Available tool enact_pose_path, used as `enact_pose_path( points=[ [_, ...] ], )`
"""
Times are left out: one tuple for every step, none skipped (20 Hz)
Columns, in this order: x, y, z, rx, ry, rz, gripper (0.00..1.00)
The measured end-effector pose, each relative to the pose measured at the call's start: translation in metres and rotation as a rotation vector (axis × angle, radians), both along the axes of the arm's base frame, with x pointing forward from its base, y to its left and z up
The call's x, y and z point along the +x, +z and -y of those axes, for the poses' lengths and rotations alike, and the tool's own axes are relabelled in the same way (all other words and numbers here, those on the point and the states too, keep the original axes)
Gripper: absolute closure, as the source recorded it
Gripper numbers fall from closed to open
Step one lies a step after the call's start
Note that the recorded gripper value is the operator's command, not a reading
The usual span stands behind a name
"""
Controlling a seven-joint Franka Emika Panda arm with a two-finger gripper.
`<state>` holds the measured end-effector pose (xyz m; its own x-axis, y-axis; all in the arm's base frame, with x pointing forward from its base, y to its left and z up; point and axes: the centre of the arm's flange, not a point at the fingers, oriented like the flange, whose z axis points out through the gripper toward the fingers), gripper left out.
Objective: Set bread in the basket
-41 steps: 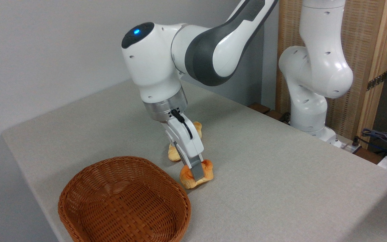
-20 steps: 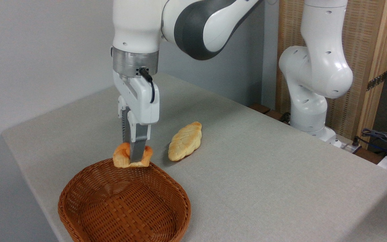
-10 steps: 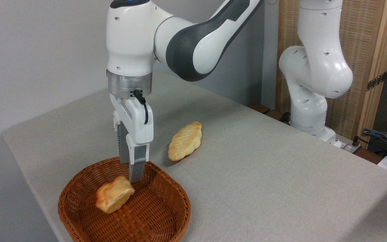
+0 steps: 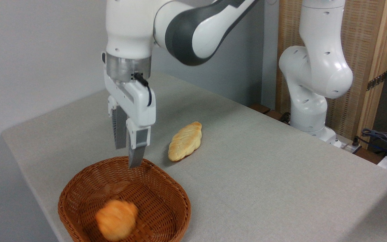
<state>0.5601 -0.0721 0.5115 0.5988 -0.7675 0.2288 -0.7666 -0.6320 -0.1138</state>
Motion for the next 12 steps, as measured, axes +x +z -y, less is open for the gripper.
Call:
enact_pose_path(
  points=[
    [-0.005, 0.008, 0.000, -0.006, 0.018, -0.021, 0.00],
    [-0.011, 0.018, -0.001, -0.012, 0.035, -0.045, 0.00],
    [-0.017, 0.029, -0.001, -0.009, 0.043, -0.073, 0.00],
    [-0.022, 0.039, -0.002, 0.003, 0.047, -0.100, 0.00],
    [-0.027, 0.048, -0.001, 0.022, 0.042, -0.127, 0.00],
    [-0.032, 0.054, 0.004, 0.039, 0.038, -0.146, 0.00],
    [-0.035, 0.060, 0.010, 0.051, 0.043, -0.156, 0.00],
    [-0.037, 0.064, 0.016, 0.061, 0.048, -0.163, 0.00],
    [-0.039, 0.067, 0.019, 0.067, 0.054, -0.166, 0.00],
    [-0.039, 0.069, 0.019, 0.068, 0.057, -0.167, 0.00],
    [-0.039, 0.069, 0.017, 0.069, 0.060, -0.167, 0.00],
    [-0.039, 0.069, 0.016, 0.069, 0.062, -0.167, 0.00]
  ],
)
